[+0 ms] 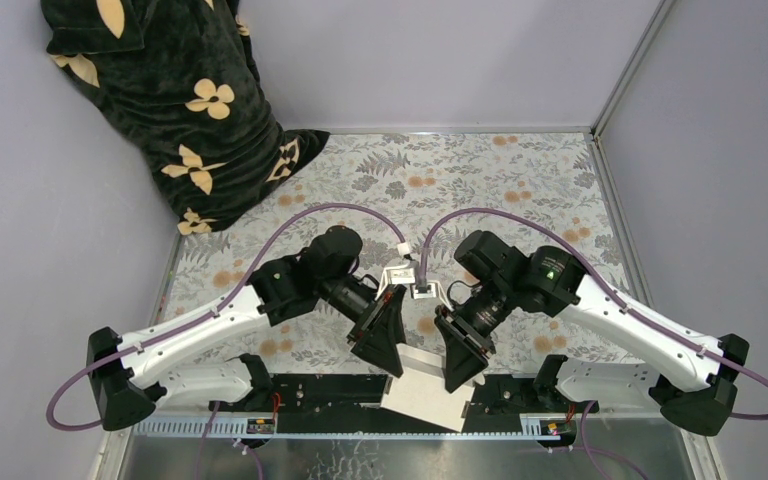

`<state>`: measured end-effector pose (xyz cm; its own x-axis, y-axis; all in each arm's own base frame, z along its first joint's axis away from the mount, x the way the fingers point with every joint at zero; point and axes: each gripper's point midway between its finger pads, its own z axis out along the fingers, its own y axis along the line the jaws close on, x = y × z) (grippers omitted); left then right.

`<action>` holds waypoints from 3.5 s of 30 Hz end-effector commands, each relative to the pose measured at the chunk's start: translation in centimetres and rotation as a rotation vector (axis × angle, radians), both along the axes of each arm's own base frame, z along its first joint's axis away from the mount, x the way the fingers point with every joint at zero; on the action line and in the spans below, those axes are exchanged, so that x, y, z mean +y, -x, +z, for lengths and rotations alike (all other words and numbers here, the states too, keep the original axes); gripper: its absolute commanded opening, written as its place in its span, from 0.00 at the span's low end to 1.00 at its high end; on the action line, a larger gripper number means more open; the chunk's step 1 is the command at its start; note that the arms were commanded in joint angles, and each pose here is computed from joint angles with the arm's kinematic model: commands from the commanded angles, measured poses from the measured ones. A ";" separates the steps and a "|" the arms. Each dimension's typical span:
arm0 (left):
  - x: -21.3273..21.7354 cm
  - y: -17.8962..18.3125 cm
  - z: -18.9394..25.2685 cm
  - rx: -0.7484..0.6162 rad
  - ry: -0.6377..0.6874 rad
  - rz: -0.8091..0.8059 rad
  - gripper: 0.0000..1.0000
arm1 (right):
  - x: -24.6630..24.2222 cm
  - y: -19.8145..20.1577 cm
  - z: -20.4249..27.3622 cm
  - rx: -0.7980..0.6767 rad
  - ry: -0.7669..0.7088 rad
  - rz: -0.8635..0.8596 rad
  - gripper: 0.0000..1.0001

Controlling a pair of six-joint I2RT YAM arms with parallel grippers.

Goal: Fold the paper box
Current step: Close the paper box at the center of the board.

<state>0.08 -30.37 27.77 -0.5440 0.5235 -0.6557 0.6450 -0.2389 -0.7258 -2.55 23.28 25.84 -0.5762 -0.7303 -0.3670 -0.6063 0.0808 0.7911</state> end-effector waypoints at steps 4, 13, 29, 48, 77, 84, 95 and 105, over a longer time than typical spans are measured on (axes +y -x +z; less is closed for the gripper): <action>-1.1 -0.4 -0.9 0.024 -0.017 -0.006 0.54 | 1.7 -1.6 1.1 -0.121 -0.086 -0.003 0.15; -1.2 -2.2 -0.5 0.053 0.023 0.055 0.61 | 2.8 -2.9 2.1 -0.203 -0.151 -0.057 0.14; -1.3 -2.2 -1.5 0.061 0.002 0.040 0.47 | 3.2 -3.2 1.9 -0.194 -0.136 -0.031 0.14; -1.1 -1.3 -3.0 0.068 -0.034 0.025 0.50 | 2.9 -4.8 2.4 -0.204 -0.128 -0.061 0.13; 0.0 0.7 -4.1 0.066 -0.058 -0.002 0.38 | 3.5 -6.6 2.1 -0.220 -0.114 -0.089 0.12; -0.2 0.6 -4.3 0.066 -0.062 -0.003 0.18 | 3.7 -6.8 2.1 -0.214 -0.113 -0.089 0.13; -1.3 -2.9 -6.9 -0.039 -0.173 0.179 0.15 | 1.9 -9.9 2.7 -0.305 -0.041 -0.286 0.62; -1.9 -8.1 -9.0 -0.201 -0.226 0.434 0.12 | -1.8 -15.9 1.0 -0.459 0.100 -0.627 0.77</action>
